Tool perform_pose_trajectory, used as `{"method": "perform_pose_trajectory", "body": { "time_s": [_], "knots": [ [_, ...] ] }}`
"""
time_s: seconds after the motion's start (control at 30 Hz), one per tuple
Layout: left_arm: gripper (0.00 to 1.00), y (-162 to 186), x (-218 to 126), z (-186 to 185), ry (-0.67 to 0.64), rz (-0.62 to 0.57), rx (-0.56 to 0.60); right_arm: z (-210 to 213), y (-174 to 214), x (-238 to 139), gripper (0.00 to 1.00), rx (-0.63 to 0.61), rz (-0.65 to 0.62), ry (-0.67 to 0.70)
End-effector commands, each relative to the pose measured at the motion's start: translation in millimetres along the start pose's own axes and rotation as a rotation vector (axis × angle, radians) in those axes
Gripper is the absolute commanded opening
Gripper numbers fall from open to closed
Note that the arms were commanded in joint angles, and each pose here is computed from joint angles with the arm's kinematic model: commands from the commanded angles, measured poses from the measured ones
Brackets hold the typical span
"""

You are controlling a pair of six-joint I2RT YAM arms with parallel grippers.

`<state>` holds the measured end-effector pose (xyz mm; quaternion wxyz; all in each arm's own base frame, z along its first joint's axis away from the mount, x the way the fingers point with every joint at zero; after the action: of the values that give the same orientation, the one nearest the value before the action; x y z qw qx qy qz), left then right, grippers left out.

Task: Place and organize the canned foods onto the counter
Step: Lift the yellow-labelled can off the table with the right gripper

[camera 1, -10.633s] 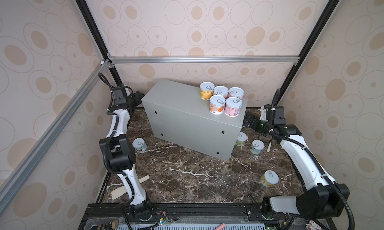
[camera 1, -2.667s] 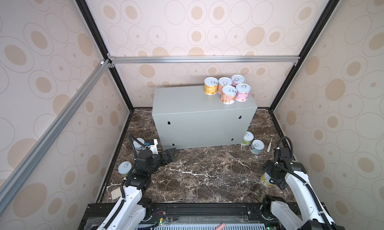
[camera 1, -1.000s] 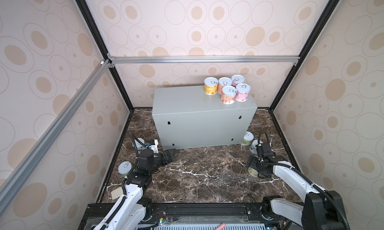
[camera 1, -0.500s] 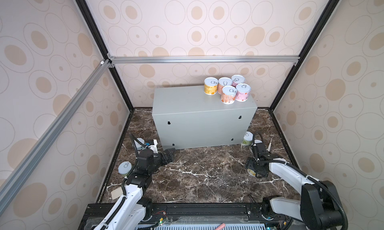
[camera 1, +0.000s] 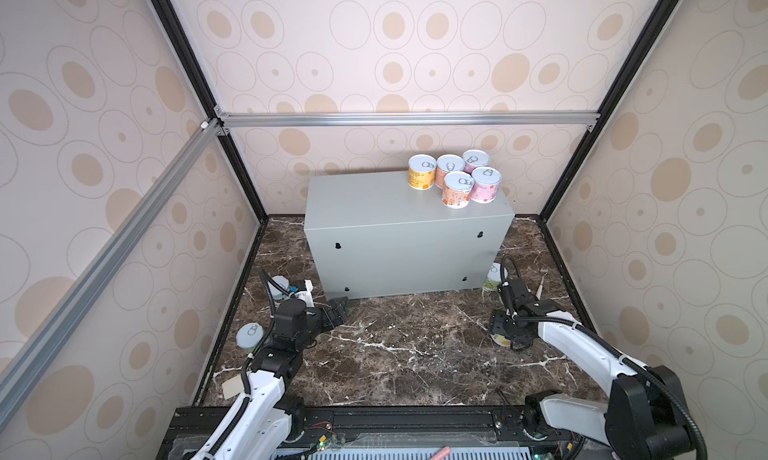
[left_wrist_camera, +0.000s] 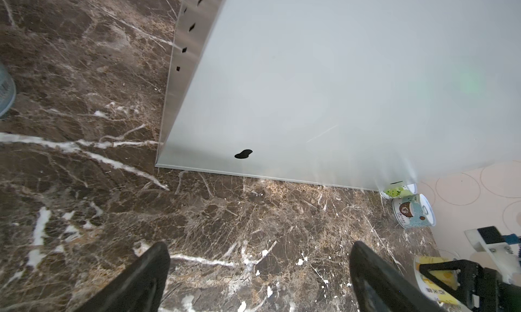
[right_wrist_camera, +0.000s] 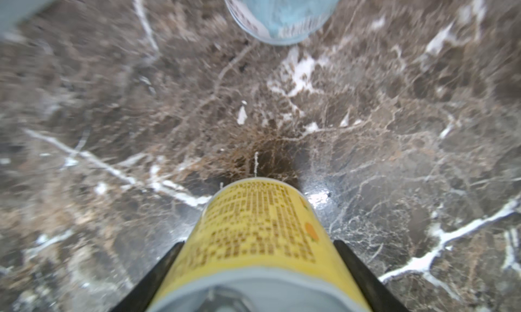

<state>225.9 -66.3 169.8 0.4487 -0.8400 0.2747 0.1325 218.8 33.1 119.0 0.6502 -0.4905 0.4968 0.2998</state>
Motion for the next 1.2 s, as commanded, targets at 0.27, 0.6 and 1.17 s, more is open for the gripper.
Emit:
{"method": "perform_pose_trajectory", "body": {
  "time_s": [0.27, 0.6, 1.17],
  "knots": [
    [0.99, -42.0, -24.4, -24.7, -0.032, -0.088, 0.117, 18.3, -13.4, -67.1, 0.63, -0.133, -0.118, -0.121],
    [0.99, -67.2, -47.2, -38.1, -0.088, -0.121, 0.197, 30.1, -13.1, -122.1, 0.59, -0.217, -0.197, -0.302],
    [0.99, -110.9, -73.3, -56.1, -0.207, -0.176, 0.346, 39.3, -26.8, -228.3, 0.57, -0.373, -0.34, -0.46]
  ]
}}
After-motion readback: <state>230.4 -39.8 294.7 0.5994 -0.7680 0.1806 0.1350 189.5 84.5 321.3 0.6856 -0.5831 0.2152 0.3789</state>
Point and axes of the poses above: each gripper's point midway between its finger pads, its own x axis out along the fingers, its own z axis along the line the jaws close on, y = z × x, the point moved 6 cm from there along -x, back along the fingers
